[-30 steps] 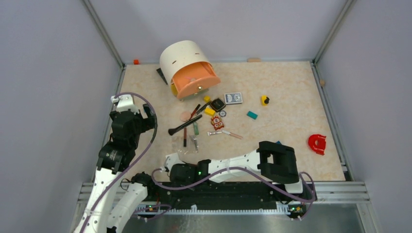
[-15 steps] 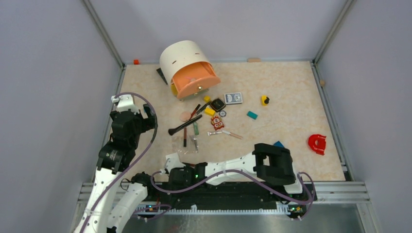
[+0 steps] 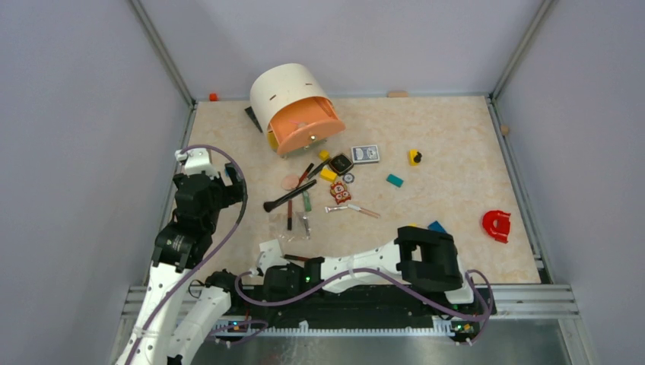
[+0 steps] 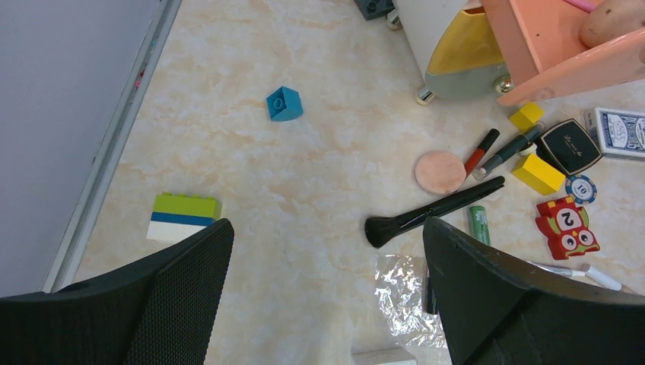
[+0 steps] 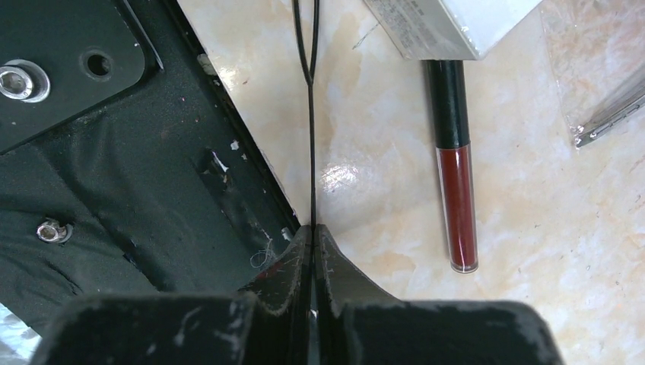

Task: Organize the makeup
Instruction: Pick up the makeup tool from the corner of the board, then place the makeup tool in the drawer.

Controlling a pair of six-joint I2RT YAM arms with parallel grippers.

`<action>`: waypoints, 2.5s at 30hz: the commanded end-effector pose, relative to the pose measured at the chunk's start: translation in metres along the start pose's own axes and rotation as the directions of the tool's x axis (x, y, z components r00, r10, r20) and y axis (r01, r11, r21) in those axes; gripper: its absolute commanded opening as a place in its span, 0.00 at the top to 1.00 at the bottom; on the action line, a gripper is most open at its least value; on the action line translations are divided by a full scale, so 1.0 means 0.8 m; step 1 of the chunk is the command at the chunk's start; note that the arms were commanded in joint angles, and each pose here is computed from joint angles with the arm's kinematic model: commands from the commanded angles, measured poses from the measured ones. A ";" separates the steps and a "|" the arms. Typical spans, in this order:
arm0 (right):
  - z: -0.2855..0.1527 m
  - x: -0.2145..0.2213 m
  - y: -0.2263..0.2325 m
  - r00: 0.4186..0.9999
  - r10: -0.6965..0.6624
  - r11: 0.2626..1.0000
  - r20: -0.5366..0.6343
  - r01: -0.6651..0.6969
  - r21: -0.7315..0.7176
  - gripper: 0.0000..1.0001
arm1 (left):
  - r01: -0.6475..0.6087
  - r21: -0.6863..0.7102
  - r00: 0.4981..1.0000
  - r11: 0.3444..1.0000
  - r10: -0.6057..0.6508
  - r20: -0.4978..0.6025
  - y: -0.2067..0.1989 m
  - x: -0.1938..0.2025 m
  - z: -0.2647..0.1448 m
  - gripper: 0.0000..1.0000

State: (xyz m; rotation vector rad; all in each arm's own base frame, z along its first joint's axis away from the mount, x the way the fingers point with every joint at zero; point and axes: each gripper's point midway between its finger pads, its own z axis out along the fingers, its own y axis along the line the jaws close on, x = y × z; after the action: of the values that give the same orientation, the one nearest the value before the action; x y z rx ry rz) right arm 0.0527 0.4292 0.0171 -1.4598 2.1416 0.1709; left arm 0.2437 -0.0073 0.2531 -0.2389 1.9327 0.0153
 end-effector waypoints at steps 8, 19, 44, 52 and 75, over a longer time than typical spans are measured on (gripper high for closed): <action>-0.049 -0.030 -0.024 0.985 0.060 0.998 0.160 -0.062 0.009 1.00 | 0.002 0.016 0.999 1.000 -0.003 0.040 -0.004 -0.012 0.002 0.01; -0.084 -0.034 -0.057 0.956 0.144 0.989 0.255 -0.148 -0.005 1.00 | 0.003 0.012 0.999 1.000 -0.004 0.044 -0.003 -0.013 0.001 0.01; -0.282 -0.172 -0.427 0.741 -0.507 0.777 0.440 0.172 0.605 1.00 | 0.002 0.015 0.999 1.000 -0.002 0.037 -0.004 -0.010 0.004 0.01; -0.279 -0.219 -0.493 0.618 -0.743 0.608 0.257 0.463 0.645 1.00 | 0.000 0.022 0.999 1.000 0.000 0.035 -0.006 -0.009 0.005 0.01; -0.167 -0.270 -0.543 0.457 -0.880 0.451 0.131 0.714 0.535 0.90 | -0.004 0.028 1.000 1.000 0.003 0.028 -0.008 -0.007 0.007 0.01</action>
State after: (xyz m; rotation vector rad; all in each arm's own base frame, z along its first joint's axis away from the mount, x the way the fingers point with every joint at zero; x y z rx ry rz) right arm 0.4409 0.3771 0.2972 -1.8783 0.8869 -0.2903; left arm 0.2449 -0.0091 0.2495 -0.2209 1.9400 0.0126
